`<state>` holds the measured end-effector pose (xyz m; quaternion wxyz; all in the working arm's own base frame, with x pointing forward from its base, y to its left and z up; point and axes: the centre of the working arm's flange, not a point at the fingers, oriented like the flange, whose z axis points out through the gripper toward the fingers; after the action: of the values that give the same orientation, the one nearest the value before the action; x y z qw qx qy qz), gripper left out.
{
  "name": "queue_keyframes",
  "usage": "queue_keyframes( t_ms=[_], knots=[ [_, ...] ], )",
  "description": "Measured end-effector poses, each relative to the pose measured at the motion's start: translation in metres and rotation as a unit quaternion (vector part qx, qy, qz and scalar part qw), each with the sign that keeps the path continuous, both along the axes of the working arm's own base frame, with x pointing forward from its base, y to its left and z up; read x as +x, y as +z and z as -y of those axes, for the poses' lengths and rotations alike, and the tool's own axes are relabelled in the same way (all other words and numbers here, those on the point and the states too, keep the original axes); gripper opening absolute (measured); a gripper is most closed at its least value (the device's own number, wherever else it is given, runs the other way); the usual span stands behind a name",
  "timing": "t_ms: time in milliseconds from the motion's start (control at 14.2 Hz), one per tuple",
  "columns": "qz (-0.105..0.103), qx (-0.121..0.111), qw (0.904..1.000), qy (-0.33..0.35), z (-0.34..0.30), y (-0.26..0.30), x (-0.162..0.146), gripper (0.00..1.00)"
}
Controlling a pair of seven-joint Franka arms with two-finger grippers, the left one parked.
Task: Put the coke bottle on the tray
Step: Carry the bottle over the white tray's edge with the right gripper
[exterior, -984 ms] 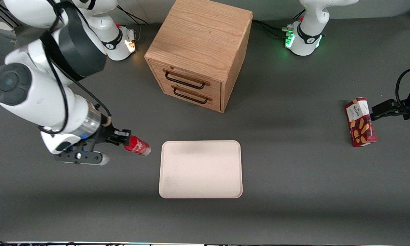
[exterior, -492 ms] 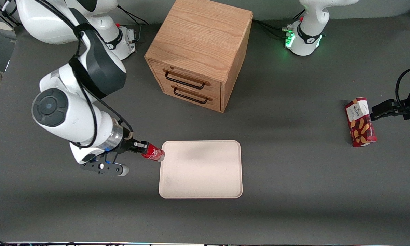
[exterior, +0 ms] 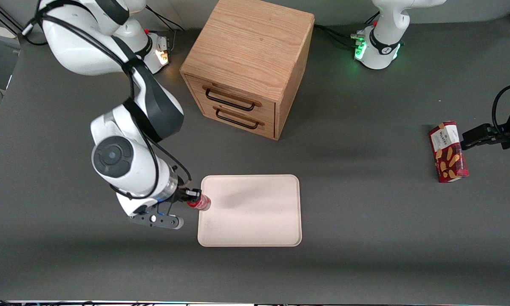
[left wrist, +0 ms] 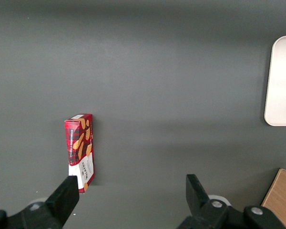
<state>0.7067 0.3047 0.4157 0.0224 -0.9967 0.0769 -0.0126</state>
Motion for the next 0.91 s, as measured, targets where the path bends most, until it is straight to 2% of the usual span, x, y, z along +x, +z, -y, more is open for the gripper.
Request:
queue_keyframes(
  t_ms=[141,281,562,914],
  knots=[
    [0.006,0.002,1.0,0.0,-0.001,-0.03,0.009,0.32],
    [0.02,-0.005,0.9998,0.005,-0.002,-0.049,0.016,0.32],
    [0.041,-0.004,0.9991,0.009,-0.004,-0.061,0.022,0.32],
    [0.044,0.0,0.9989,0.013,-0.011,-0.066,0.021,0.32]
  ],
)
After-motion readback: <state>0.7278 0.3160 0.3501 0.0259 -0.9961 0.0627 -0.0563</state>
